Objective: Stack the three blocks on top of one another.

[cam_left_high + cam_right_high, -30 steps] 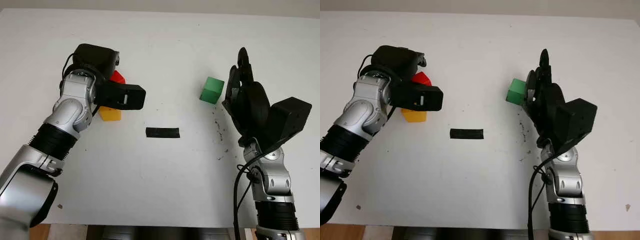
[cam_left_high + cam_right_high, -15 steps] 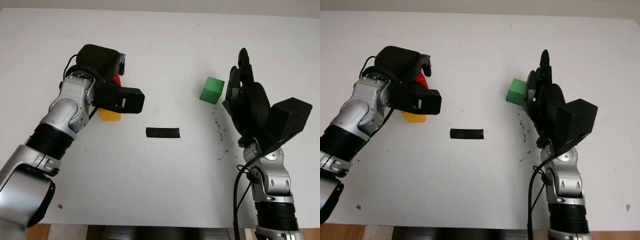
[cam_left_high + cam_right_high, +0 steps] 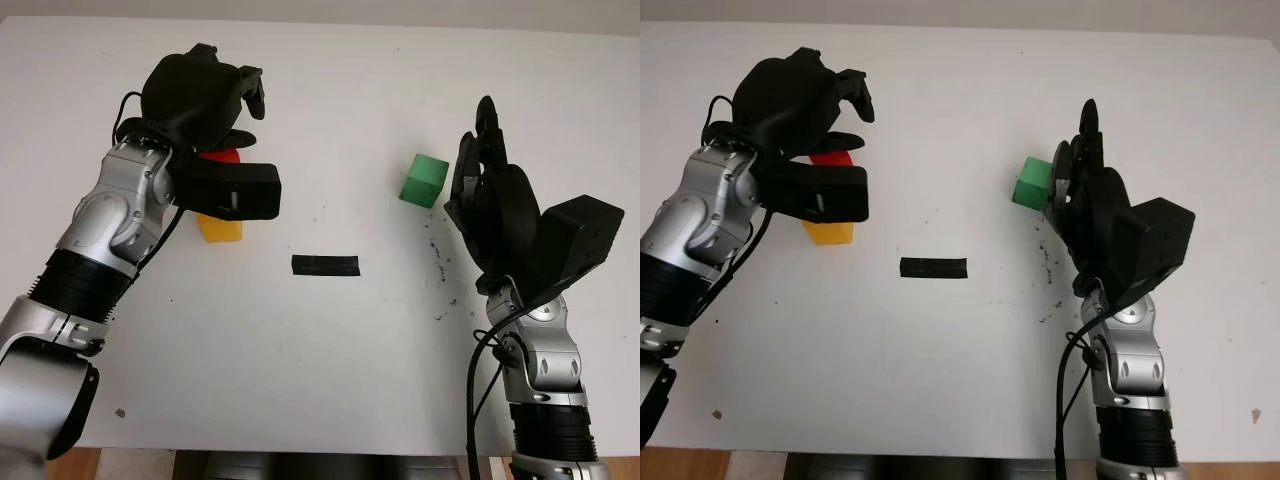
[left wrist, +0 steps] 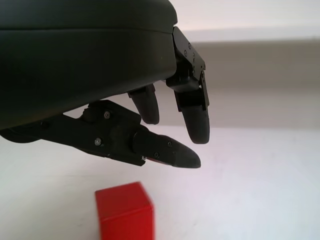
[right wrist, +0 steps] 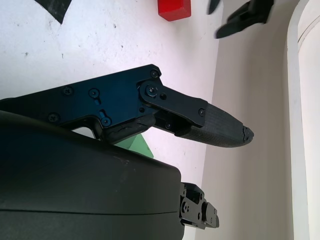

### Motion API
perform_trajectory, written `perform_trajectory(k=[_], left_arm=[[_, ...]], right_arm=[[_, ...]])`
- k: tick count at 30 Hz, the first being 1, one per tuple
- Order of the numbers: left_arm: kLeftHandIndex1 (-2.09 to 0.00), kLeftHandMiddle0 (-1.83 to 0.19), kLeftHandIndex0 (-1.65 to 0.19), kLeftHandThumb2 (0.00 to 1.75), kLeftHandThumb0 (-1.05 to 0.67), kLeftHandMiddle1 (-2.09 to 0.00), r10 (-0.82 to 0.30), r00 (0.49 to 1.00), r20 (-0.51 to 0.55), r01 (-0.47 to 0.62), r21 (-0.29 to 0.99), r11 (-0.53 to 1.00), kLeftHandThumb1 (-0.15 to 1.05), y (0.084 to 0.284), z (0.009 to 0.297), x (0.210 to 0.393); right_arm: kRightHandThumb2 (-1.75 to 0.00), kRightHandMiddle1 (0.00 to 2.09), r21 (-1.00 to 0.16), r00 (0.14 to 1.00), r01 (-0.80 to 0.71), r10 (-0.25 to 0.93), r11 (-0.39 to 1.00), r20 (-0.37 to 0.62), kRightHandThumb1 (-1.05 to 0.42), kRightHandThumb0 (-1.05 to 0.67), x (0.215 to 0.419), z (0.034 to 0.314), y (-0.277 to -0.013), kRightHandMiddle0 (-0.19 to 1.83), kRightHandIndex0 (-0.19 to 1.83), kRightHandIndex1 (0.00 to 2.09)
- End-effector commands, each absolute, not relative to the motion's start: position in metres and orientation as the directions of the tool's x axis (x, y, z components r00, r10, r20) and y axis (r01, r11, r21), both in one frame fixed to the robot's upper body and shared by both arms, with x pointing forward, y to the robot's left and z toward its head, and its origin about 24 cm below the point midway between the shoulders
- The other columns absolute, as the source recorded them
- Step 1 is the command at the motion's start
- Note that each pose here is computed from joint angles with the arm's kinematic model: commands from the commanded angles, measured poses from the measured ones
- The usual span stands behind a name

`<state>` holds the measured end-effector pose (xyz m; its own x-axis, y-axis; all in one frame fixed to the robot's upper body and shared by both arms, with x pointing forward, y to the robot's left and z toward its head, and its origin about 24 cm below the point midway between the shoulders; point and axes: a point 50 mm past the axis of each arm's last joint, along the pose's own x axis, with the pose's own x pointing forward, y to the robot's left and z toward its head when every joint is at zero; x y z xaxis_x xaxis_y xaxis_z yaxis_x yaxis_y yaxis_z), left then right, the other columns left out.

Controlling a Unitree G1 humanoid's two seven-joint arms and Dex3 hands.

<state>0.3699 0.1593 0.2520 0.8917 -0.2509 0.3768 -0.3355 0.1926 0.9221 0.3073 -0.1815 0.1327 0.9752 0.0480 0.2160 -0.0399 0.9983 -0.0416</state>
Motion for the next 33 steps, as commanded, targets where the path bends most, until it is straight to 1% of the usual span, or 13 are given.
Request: perform_trajectory(k=[1,3,4,5,7,10,11,13,14,18,22,27,33], left_arm=[[-1.00,-0.05,-0.41,0.06,-0.27,-1.30,-0.255,0.865,0.432,-0.367,0.892,0.265,1.03,0.161,0.256,0.365],[-1.10,-0.07,-0.37,0.07,-0.30,-1.20,-0.254,0.842,0.476,-0.400,0.867,0.298,1.04,0.163,0.259,0.363],[-1.17,-0.09,-0.33,0.08,-0.33,-1.04,-0.252,0.837,0.487,-0.411,0.861,0.301,1.04,0.165,0.262,0.363],[-1.19,-0.13,-0.25,0.07,-0.38,-0.75,-0.255,0.836,0.485,-0.407,0.862,0.304,1.05,0.168,0.266,0.362],[-1.20,-0.08,-0.05,0.07,-0.44,-0.51,-0.274,0.845,0.459,-0.381,0.876,0.294,1.04,0.174,0.274,0.361],[-0.78,0.02,0.07,0.05,-0.46,-0.22,-0.343,0.870,0.355,-0.299,0.932,0.206,1.01,0.191,0.295,0.360],[-0.53,0.05,0.05,0.05,-0.47,-0.14,-0.356,0.881,0.311,-0.271,0.949,0.159,0.98,0.197,0.301,0.360],[-0.25,0.06,-0.05,0.05,-0.50,-0.07,-0.373,0.899,0.229,-0.223,0.973,0.060,0.93,0.207,0.312,0.359],[-0.20,0.07,-0.08,0.05,-0.52,-0.06,-0.379,0.905,0.192,-0.203,0.979,0.010,0.91,0.212,0.318,0.358],[-0.10,0.11,-0.10,0.05,-0.60,-0.04,-0.371,0.924,0.088,-0.193,0.947,-0.257,0.87,0.226,0.333,0.355],[-0.07,0.15,-0.06,0.05,-0.65,-0.03,-0.381,0.924,0.016,-0.221,0.837,-0.501,0.88,0.231,0.330,0.352],[-0.06,0.11,-0.07,0.04,-0.63,-0.06,-0.434,0.900,-0.051,-0.280,0.694,-0.663,0.84,0.233,0.316,0.353],[-0.05,0.16,-0.04,0.06,-0.63,-0.03,-0.486,0.870,-0.082,-0.355,0.579,-0.734,0.85,0.232,0.296,0.363]], right_arm=[[-0.75,0.00,-0.041,0.972,-0.034,0.043,0.999,0.231,-1.05,-0.68,0.306,0.134,-0.181,-0.19,-0.19,0.00],[-0.76,0.00,-0.043,0.972,-0.038,0.047,0.998,0.230,-1.05,-0.69,0.306,0.135,-0.181,-0.19,-0.19,0.00],[-0.76,0.00,-0.043,0.972,-0.039,0.048,0.998,0.230,-1.05,-0.69,0.306,0.135,-0.181,-0.19,-0.19,0.00],[-0.76,0.00,-0.042,0.972,-0.040,0.049,0.998,0.230,-1.05,-0.69,0.306,0.135,-0.181,-0.19,-0.19,0.00],[-0.76,0.00,-0.043,0.972,-0.038,0.047,0.998,0.231,-1.05,-0.70,0.305,0.135,-0.182,-0.19,-0.19,0.00],[-0.75,0.00,-0.042,0.970,-0.036,0.045,0.998,0.238,-1.05,-0.69,0.305,0.136,-0.183,-0.19,-0.19,0.00],[-0.75,0.00,-0.039,0.970,-0.033,0.041,0.999,0.238,-1.05,-0.69,0.304,0.135,-0.184,-0.19,-0.19,0.00],[-0.74,0.00,-0.041,0.971,-0.032,0.041,0.999,0.236,-1.05,-0.69,0.303,0.135,-0.185,-0.19,-0.19,0.00],[-0.74,0.00,-0.041,0.972,-0.032,0.040,0.999,0.232,-1.05,-0.69,0.303,0.135,-0.185,-0.19,-0.19,0.00],[-0.77,0.00,-0.036,0.973,-0.038,0.046,0.999,0.225,-1.05,-0.67,0.301,0.133,-0.185,-0.19,-0.19,0.00],[-0.77,0.00,-0.022,0.972,-0.036,0.040,0.999,0.230,-1.05,-0.67,0.301,0.132,-0.185,-0.19,-0.19,0.00],[-0.76,0.00,-0.013,0.973,-0.047,0.049,0.999,0.225,-1.05,-0.67,0.302,0.131,-0.184,-0.19,-0.19,0.00],[-0.77,0.00,-0.017,0.973,-0.044,0.047,0.999,0.227,-1.05,-0.67,0.303,0.130,-0.184,-0.19,-0.19,0.00]])
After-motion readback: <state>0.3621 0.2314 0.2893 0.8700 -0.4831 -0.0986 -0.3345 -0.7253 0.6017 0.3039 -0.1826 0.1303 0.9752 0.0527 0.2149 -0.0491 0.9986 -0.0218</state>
